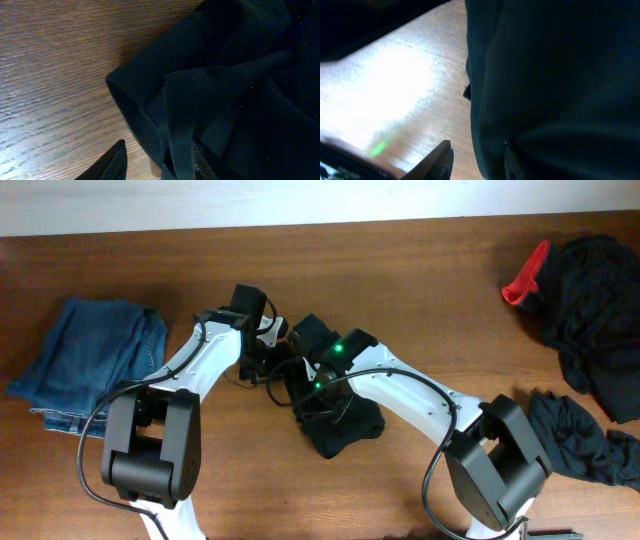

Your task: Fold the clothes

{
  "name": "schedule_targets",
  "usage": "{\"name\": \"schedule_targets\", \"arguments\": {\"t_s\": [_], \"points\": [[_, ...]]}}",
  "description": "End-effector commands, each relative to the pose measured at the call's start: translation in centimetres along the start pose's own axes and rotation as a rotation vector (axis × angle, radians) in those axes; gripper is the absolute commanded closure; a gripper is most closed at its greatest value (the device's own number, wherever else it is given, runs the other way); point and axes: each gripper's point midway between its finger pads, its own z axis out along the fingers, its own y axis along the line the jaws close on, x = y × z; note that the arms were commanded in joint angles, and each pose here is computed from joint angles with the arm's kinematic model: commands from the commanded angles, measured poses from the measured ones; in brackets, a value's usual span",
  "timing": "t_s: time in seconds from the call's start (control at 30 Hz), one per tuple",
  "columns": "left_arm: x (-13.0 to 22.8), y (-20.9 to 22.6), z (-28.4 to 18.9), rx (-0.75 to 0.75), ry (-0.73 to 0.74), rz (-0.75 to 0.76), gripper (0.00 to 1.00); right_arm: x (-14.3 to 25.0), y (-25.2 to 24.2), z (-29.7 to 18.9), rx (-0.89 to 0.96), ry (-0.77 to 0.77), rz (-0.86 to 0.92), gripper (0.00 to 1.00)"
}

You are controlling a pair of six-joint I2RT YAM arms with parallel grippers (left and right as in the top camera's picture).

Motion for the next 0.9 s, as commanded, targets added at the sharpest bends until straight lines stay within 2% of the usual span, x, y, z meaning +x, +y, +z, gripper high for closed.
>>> {"name": "schedule_targets", "arguments": {"t_s": [0.0, 0.13, 0.27, 0.37, 0.5, 0.7, 0.87], "points": [[0.2, 0.0, -0.4, -0.005, -0.007, 0.018, 0.58, -0.4, 2.2, -4.7, -0.068, -0.103, -0.137, 0.60], [0.3, 0.0, -0.4, -0.006, -0.004, 0.016, 0.59, -0.9, 1.8, -8.3, -0.092, -0.185, -0.133, 0.60], [0.3, 0.0, -0.4, -0.006, -0.001, 0.015, 0.58, -1.7, -1.7, -9.9, -0.072, -0.196, -0.027, 0.84], [0.4, 0.0, -0.4, -0.003, -0.001, 0.015, 0.59, -2.3, -4.5, -9.3, -0.050, -0.171, 0.072, 0.95], [0.4, 0.0, -0.4, -0.003, -0.001, 0.015, 0.59, -1.4, -6.0, -5.8, -0.072, -0.051, 0.140, 0.96], [0.3, 0.0, -0.4, -0.002, -0.004, 0.016, 0.59, 1.0, -3.6, 0.7, -0.191, 0.150, 0.210, 0.96], [0.3, 0.0, -0.4, -0.002, -0.004, 0.016, 0.59, 2.0, -2.0, 4.8, -0.242, 0.217, 0.300, 0.96]]}}
